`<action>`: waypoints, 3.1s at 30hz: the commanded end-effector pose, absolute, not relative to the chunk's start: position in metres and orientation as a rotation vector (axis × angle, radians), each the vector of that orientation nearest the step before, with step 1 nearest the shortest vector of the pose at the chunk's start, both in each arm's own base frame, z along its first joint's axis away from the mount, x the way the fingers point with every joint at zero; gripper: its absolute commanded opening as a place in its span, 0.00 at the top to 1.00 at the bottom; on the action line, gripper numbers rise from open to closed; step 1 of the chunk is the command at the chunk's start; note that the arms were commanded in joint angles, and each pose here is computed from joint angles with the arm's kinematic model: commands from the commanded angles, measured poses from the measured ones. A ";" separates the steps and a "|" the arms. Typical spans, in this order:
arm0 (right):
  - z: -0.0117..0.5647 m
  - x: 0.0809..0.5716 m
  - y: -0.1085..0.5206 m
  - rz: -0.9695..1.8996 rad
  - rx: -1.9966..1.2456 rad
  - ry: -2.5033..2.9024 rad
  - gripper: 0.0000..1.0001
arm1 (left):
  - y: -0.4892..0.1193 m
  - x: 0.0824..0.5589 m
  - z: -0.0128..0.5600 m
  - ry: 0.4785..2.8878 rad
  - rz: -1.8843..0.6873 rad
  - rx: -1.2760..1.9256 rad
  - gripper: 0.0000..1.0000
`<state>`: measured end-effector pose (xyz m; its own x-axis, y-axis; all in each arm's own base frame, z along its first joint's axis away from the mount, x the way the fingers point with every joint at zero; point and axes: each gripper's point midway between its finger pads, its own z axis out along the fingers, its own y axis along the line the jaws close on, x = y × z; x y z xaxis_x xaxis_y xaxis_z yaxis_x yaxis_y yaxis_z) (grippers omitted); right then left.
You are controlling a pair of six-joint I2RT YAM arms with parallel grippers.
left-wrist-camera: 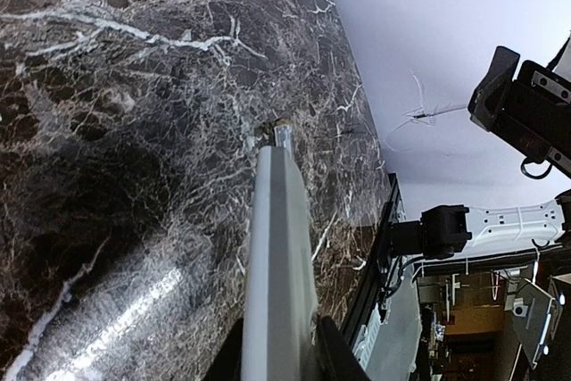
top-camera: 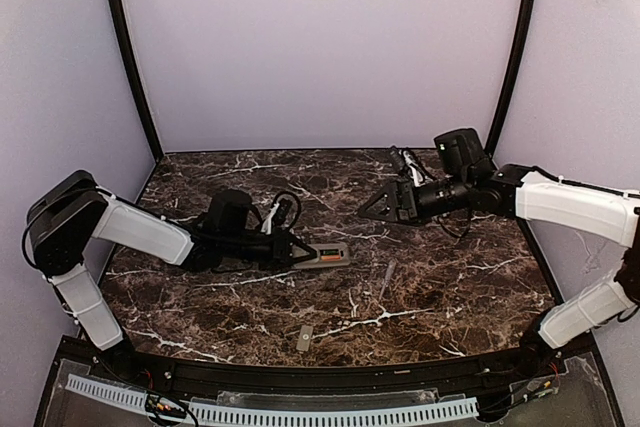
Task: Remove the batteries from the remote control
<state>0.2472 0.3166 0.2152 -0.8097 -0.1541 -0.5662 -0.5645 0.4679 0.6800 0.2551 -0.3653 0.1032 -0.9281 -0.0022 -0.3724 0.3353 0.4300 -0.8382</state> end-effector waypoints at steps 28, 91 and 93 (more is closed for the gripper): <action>0.160 0.272 0.285 0.954 -0.468 2.476 0.01 | -0.331 0.237 0.011 2.824 -1.083 0.196 0.48; 0.042 0.271 0.263 0.045 -0.116 2.922 0.42 | -0.297 0.256 0.119 2.310 -0.474 0.668 0.15; 0.038 0.274 0.263 0.030 -0.114 2.926 0.46 | -0.296 0.254 0.118 2.310 -0.475 0.669 0.16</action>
<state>0.2672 0.2636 0.0399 -0.9770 -0.0663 -0.2026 -0.0775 0.9958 0.0480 0.2599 -0.3001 0.1148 -0.6573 0.3256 -0.6797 0.5657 0.8091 -0.1594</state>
